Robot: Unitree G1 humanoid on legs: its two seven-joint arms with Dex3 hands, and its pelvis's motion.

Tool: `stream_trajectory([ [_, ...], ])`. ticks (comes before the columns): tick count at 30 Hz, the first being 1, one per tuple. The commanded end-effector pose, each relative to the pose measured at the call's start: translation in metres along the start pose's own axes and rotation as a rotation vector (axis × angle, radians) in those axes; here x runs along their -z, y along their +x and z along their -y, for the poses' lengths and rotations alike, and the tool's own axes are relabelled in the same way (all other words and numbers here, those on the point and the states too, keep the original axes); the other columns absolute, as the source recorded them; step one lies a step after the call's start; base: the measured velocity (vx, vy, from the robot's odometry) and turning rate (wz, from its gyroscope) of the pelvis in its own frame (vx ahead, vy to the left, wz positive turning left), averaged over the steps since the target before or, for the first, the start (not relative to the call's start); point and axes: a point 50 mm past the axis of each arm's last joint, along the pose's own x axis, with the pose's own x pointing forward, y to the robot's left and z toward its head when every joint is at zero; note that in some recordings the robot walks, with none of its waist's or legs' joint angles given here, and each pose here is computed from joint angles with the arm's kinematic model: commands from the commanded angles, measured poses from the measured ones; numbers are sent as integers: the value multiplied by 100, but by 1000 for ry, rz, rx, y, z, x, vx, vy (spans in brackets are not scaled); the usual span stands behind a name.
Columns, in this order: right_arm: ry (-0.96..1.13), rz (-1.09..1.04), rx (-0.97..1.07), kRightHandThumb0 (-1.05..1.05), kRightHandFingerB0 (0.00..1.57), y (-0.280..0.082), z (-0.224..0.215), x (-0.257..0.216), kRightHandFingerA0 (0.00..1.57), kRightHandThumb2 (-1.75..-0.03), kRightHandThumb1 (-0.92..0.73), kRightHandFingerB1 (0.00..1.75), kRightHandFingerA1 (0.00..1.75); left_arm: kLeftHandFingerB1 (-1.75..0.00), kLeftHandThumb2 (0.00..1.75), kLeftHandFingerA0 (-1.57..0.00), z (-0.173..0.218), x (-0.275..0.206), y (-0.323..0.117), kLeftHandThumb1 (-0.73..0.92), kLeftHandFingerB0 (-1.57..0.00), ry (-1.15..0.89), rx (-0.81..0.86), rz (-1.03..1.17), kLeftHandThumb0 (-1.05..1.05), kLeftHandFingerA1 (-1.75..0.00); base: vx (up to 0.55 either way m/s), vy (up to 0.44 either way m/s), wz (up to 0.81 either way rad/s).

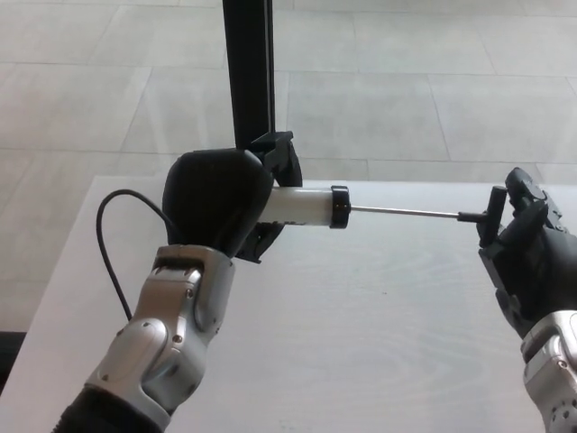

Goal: The robot uses its left hand to lift the air pump kept on the middle of the desk and use the right hand to compress the handle

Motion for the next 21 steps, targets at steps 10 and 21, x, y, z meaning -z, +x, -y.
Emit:
stream_trajectory([
  [10, -283, 107, -6, -99, 0, 2, -8, -53, 0, -131, -88, 12, 11, -154, 104, -89, 6, 9, -4, 53, -76, 72, 9, -20, -20, -175, 0, 0, 0],
  [21, -212, 99, -64, -93, 0, -13, -30, -43, 0, -129, -89, 16, 16, -153, 112, -89, 5, -2, 2, 50, -75, 43, 0, -3, -17, -175, 0, 0, 0],
])
